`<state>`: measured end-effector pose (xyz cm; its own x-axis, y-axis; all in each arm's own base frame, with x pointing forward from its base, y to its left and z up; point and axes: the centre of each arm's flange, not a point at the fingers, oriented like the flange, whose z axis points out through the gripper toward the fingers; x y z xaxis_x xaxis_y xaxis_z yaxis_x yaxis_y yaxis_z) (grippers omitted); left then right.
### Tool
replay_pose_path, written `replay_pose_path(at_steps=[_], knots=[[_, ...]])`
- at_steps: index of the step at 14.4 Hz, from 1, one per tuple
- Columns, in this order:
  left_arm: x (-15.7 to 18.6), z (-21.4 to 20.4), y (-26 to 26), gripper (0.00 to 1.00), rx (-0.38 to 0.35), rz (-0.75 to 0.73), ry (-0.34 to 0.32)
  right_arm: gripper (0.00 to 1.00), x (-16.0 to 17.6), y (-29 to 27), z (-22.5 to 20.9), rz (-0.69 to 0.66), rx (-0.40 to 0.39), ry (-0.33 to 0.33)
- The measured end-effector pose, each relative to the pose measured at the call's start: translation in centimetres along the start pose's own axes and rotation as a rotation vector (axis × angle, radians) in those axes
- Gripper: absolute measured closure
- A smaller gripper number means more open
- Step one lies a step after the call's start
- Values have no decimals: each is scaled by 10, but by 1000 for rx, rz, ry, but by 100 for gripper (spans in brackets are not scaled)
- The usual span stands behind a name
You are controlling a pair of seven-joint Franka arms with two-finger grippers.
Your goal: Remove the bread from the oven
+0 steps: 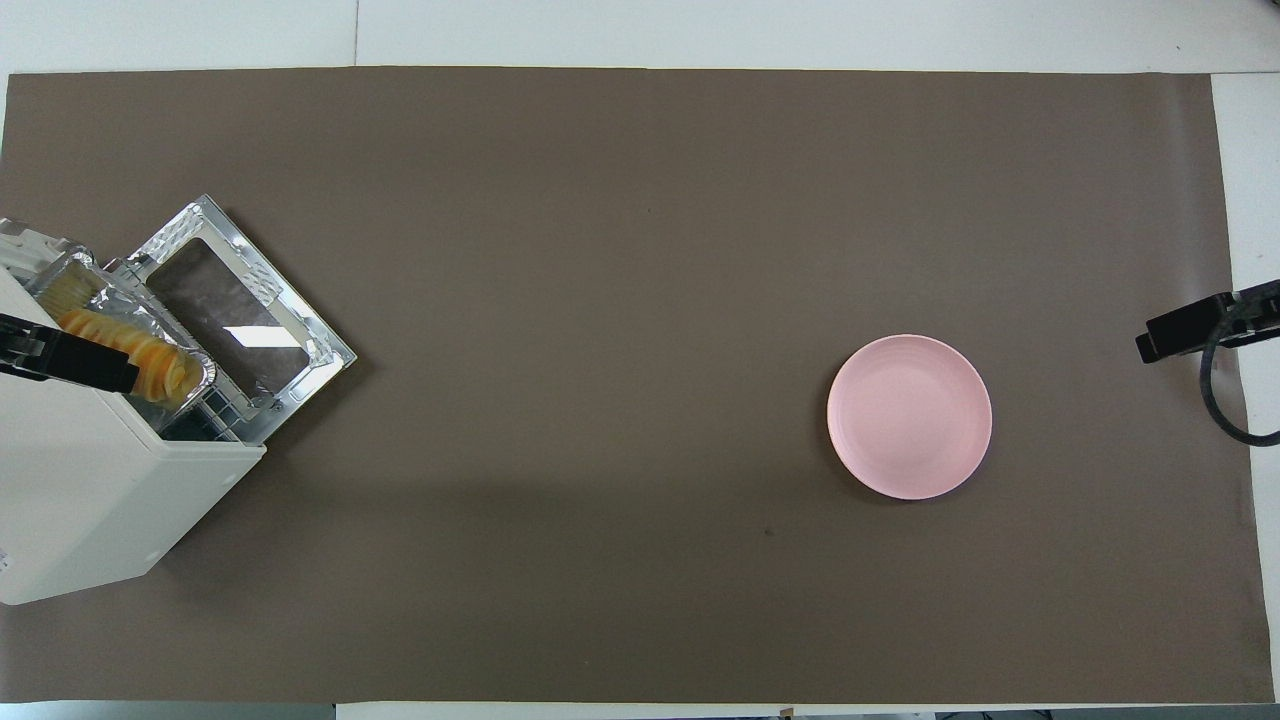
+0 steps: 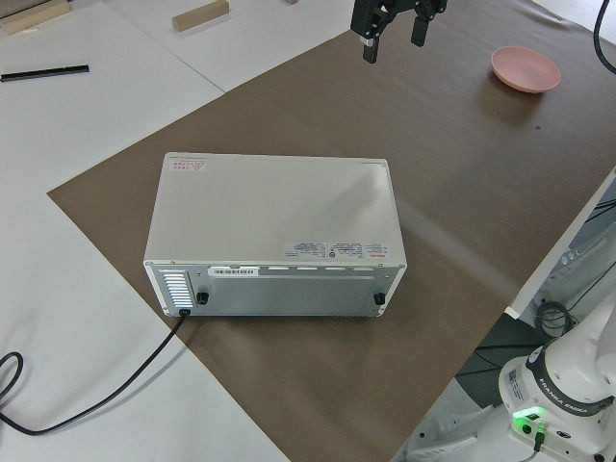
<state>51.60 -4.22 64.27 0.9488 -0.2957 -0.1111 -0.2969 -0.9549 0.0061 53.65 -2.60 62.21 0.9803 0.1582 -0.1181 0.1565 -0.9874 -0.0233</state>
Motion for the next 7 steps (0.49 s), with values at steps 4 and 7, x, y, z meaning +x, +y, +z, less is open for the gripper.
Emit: replay_pose_path(at_steps=[4,7], knots=[[0,0,1,0,0,2,1,0,0,0,0,0,0,0],[0,0,-1,0,0,-1,1,0,0,0,0,0,0,0]])
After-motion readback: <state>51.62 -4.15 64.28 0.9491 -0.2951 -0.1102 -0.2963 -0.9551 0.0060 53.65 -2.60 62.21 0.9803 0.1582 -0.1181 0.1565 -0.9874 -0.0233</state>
